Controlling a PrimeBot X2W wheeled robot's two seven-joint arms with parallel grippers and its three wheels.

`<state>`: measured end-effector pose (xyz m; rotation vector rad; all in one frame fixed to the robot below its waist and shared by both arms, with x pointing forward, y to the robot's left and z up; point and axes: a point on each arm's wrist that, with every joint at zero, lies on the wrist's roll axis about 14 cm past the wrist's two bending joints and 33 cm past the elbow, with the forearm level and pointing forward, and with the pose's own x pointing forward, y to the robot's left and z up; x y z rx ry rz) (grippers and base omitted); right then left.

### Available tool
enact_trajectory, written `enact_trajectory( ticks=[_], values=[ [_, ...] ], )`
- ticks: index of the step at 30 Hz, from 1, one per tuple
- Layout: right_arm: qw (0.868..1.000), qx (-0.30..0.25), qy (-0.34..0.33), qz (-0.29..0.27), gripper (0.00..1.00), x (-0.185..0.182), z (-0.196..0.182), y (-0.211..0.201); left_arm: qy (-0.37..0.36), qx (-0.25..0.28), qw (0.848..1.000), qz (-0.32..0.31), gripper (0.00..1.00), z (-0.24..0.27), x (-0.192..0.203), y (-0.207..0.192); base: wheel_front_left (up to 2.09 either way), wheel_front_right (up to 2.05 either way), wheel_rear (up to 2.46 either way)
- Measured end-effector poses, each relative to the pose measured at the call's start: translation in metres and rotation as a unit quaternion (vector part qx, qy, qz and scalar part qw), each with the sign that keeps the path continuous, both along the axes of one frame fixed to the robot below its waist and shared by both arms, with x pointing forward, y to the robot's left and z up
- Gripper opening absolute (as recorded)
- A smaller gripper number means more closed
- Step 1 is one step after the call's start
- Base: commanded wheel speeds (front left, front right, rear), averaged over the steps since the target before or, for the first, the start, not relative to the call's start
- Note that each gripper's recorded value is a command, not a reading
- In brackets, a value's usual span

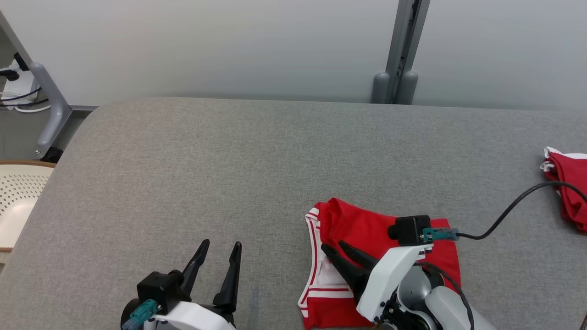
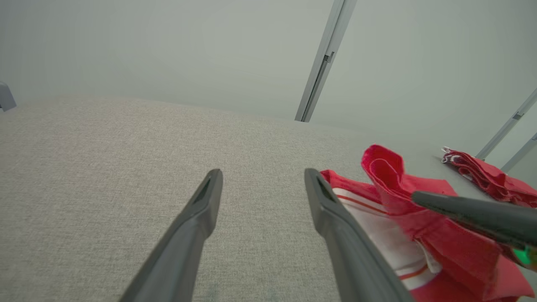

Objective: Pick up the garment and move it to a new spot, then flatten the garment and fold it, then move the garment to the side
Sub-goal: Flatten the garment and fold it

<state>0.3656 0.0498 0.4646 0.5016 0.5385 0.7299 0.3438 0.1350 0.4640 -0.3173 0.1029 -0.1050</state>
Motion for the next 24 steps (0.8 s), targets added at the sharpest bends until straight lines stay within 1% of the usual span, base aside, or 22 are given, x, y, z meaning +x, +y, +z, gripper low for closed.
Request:
enact_trajectory(
  ticks=[1,6,9,14,19,24],
  values=[
    [1.000,0.002,0.000,0.002,1.00,0.000,0.000,0.002,0.000,0.000,1.000,0.000,1.00,0.000,0.000,-0.001,0.00,0.00,0.00],
    [1.000,0.015,-0.013,0.003,1.00,0.003,0.008,0.009,0.000,-0.002,1.000,-0.007,1.00,0.000,0.001,-0.005,0.00,0.00,0.00],
    [0.999,0.026,-0.027,-0.009,1.00,0.009,0.015,0.007,-0.001,-0.002,1.000,-0.010,1.00,0.000,0.002,-0.008,0.00,0.00,0.00],
    [0.993,0.023,-0.088,-0.075,1.00,0.036,0.029,-0.022,-0.003,0.001,1.000,-0.018,1.00,0.001,0.004,-0.012,0.00,0.00,0.00],
    [0.980,0.001,-0.147,-0.134,1.00,0.055,0.038,-0.060,-0.004,0.003,1.000,-0.027,1.00,0.001,0.006,-0.018,0.00,0.00,0.00],
    [0.961,-0.022,-0.197,-0.192,1.00,0.063,0.044,-0.100,-0.008,0.009,0.999,-0.041,1.00,0.002,0.008,-0.025,0.00,0.00,0.00]
  ],
)
